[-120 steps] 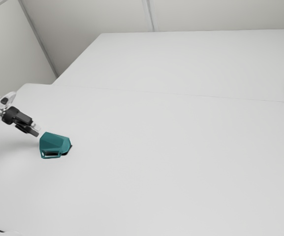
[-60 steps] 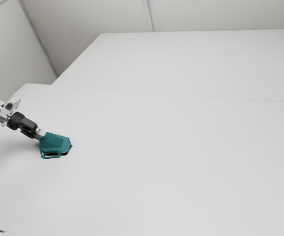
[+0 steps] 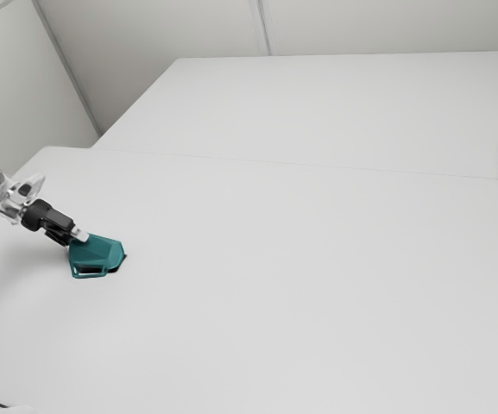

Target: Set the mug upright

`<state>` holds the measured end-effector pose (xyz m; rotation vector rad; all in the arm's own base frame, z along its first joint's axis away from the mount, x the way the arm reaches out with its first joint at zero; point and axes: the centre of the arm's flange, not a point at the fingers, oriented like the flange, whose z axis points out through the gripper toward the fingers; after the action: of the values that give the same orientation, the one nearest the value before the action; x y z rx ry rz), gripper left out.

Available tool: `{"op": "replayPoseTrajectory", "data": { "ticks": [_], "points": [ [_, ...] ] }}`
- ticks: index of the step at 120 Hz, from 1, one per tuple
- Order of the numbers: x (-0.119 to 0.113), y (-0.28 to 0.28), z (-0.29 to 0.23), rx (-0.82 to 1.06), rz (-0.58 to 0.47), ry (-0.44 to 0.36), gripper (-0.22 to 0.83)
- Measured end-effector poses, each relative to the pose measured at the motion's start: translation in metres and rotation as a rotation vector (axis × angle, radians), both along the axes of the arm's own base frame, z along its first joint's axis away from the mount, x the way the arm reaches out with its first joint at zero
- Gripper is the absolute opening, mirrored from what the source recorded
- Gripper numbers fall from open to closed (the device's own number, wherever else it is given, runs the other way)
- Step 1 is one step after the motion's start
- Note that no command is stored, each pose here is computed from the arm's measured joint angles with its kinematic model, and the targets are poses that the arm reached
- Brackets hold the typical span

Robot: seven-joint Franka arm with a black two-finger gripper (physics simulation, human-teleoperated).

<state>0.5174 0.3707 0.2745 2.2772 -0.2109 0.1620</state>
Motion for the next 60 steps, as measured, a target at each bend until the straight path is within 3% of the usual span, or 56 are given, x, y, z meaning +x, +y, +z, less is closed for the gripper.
{"op": "replayPoseTrajectory", "data": {
  "ticks": [16,60],
  "points": [
    [0.0001,-0.0021,0.0005,0.000,0.006,0.000,0.59],
    [-0.0014,-0.0056,-0.0052,-0.025,0.030,0.004,0.33]
  ]
}}
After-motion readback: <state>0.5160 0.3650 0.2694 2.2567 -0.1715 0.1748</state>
